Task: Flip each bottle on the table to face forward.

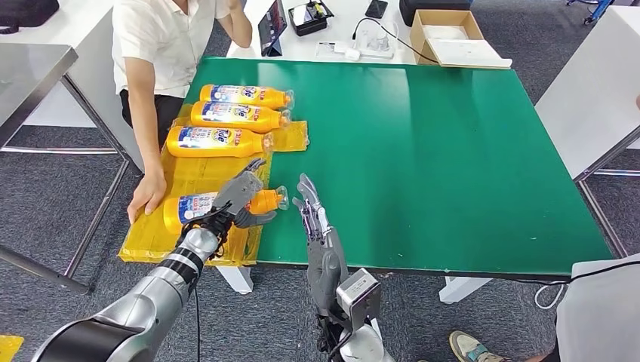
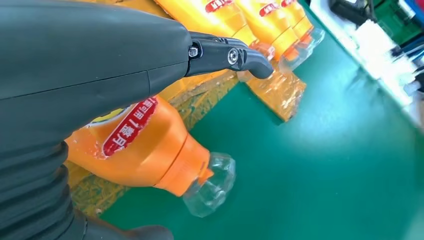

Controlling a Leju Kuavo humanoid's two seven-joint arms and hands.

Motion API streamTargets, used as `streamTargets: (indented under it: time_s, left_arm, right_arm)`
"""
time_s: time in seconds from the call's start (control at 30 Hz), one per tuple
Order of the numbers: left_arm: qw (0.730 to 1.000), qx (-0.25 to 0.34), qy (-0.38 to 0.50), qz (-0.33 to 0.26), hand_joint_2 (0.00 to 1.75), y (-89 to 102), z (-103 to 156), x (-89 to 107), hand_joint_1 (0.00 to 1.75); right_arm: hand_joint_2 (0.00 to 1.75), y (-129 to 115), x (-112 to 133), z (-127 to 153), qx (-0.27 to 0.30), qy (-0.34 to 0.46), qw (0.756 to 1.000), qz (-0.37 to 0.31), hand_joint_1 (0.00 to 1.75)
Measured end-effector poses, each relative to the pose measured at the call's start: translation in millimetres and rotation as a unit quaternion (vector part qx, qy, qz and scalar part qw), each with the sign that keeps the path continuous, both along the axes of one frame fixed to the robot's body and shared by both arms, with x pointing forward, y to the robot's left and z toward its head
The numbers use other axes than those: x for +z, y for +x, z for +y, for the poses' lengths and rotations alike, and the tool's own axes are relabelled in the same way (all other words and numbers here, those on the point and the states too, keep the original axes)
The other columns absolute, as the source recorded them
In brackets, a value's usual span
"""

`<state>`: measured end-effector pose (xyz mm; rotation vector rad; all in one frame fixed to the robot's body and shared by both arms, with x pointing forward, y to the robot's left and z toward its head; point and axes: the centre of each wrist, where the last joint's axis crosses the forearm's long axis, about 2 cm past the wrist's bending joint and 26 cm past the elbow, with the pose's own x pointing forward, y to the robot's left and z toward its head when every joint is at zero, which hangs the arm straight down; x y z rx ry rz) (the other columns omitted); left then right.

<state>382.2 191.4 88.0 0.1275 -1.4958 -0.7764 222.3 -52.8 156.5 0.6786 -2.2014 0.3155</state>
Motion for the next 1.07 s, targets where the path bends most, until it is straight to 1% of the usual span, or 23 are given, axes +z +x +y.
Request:
streamTargets:
  time_s: [0.1, 0.17, 0.23, 0.3, 0.37, 0.43, 0.5, 0.6, 0.67, 0.73, 0.8, 0.93, 1.03, 1.07]
  left_arm:
    - [0.995, 0.038, -0.093, -0.022, 1.75, -5.0, -4, 0.0, 0.00]
    - [0.982, 0.077, -0.170, -0.042, 1.75, -13.6, -10, -0.3, 0.00]
    - [0.962, 0.120, -0.236, -0.067, 1.75, -25.7, -16, -0.1, 0.00]
    - [0.943, 0.158, -0.276, -0.101, 1.75, -37.6, -19, 2.9, 0.00]
    - [0.923, 0.182, -0.316, -0.122, 1.75, -48.1, -21, 8.6, 0.00]
    - [0.898, 0.198, -0.376, -0.116, 1.75, -56.7, -24, 16.6, 0.00]
    - [0.874, 0.206, -0.428, -0.102, 1.75, -62.3, -27, 25.3, 0.00]
    - [0.856, 0.202, -0.468, -0.089, 1.75, -68.2, -31, 34.7, 0.00]
    - [0.851, 0.194, -0.482, -0.081, 1.75, -74.3, -35, 36.8, 0.00]
    - [0.852, 0.182, -0.485, -0.082, 1.75, -84.7, -41, 36.1, 0.00]
    - [0.857, 0.162, -0.483, -0.083, 1.75, -99.0, -47, 34.3, 0.00]
    - [0.866, 0.109, -0.484, -0.065, 1.75, -135.1, -59, 27.2, 0.00]
    - [0.863, 0.104, -0.490, -0.065, 1.75, -157.9, -62, 24.6, 0.00]
    - [0.862, 0.107, -0.492, -0.066, 1.75, -161.4, -62, 24.5, 0.00]
  right_arm:
    - [0.00, 0, -3, -2, -0.003, -0.002, 1.000, 0.001, 0.00]
    - [0.00, 0, -6, -5, -0.007, -0.004, 1.000, 0.001, 0.00]
    - [0.00, -2, -10, -7, -0.012, -0.007, 1.000, 0.003, 0.00]
    - [0.87, -4, -13, -9, -0.020, -0.011, 1.000, 0.002, 0.00]
    - [1.75, -6, -14, -12, -0.024, -0.008, 1.000, -0.007, 0.00]
    - [1.75, -9, -8, -13, -0.020, 0.007, 0.999, -0.026, 0.00]
    - [1.75, -12, 3, -14, -0.019, 0.026, 0.998, -0.048, 0.00]
    - [1.75, -16, 16, -17, -0.038, 0.047, 0.996, -0.068, 0.00]
    - [1.75, -19, 22, -21, -0.068, 0.061, 0.993, -0.075, 0.00]
    - [0.87, -24, 26, -27, -0.097, 0.078, 0.989, -0.074, 0.00]
    - [0.00, -30, 27, -35, -0.126, 0.092, 0.986, -0.064, 0.00]
    - [0.00, -38, 19, -62, -0.225, 0.106, 0.968, -0.031, 0.00]
    - [0.00, -38, 8, -86, -0.300, 0.123, 0.946, 0.019, 0.00]
    - [0.00, -38, 5, -90, -0.313, 0.127, 0.941, 0.030, 0.00]
